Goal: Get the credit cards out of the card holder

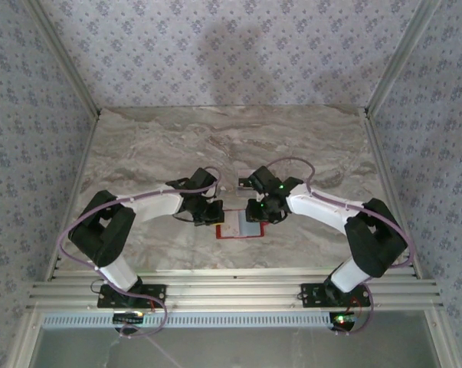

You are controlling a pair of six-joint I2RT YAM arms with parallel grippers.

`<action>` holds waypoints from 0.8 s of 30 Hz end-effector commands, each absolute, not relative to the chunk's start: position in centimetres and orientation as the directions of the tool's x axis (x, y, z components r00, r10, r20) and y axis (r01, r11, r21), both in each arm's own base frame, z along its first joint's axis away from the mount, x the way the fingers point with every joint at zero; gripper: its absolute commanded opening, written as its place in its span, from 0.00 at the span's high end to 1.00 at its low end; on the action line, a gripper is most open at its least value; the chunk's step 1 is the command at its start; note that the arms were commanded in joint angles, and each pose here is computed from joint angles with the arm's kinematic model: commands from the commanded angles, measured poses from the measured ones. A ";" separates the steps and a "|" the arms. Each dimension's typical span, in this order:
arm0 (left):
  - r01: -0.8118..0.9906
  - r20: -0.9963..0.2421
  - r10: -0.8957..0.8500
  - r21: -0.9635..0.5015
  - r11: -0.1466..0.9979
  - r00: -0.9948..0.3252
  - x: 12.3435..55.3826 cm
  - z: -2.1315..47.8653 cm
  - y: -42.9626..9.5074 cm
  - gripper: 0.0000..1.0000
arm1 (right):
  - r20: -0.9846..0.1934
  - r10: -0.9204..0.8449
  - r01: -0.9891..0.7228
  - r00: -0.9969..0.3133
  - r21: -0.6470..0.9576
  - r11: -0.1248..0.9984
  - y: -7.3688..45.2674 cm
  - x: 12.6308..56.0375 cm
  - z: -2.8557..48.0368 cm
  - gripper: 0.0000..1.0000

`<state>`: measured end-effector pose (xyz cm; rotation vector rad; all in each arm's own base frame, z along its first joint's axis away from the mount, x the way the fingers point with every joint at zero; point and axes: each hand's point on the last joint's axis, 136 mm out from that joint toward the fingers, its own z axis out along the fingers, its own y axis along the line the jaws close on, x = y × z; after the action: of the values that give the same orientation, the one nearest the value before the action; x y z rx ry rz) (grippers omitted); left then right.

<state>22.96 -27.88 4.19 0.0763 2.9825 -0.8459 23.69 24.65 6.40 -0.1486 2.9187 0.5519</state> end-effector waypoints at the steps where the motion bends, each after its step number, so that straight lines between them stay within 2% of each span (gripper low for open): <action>1: 0.076 -0.042 0.064 -0.509 0.857 -0.997 22.9 4.1 -28.2 0.96 | -0.166 -0.046 -0.121 -0.985 0.479 0.869 27.1 23.8 7.1 0.70; 8: 0.072 -0.013 0.076 -0.484 0.872 -0.997 22.5 2.3 -27.9 0.96 | -0.128 -0.054 -0.117 -0.990 0.556 0.823 29.0 24.1 6.3 0.66; 24: 0.062 0.004 0.072 -0.462 0.885 -0.997 22.1 1.7 -27.3 0.96 | -0.067 -0.069 -0.095 -0.995 0.571 0.815 29.8 23.9 3.6 0.67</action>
<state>22.82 -28.15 2.68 0.1024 3.0246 -0.8216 24.37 30.07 4.55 -0.1556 2.9161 0.9299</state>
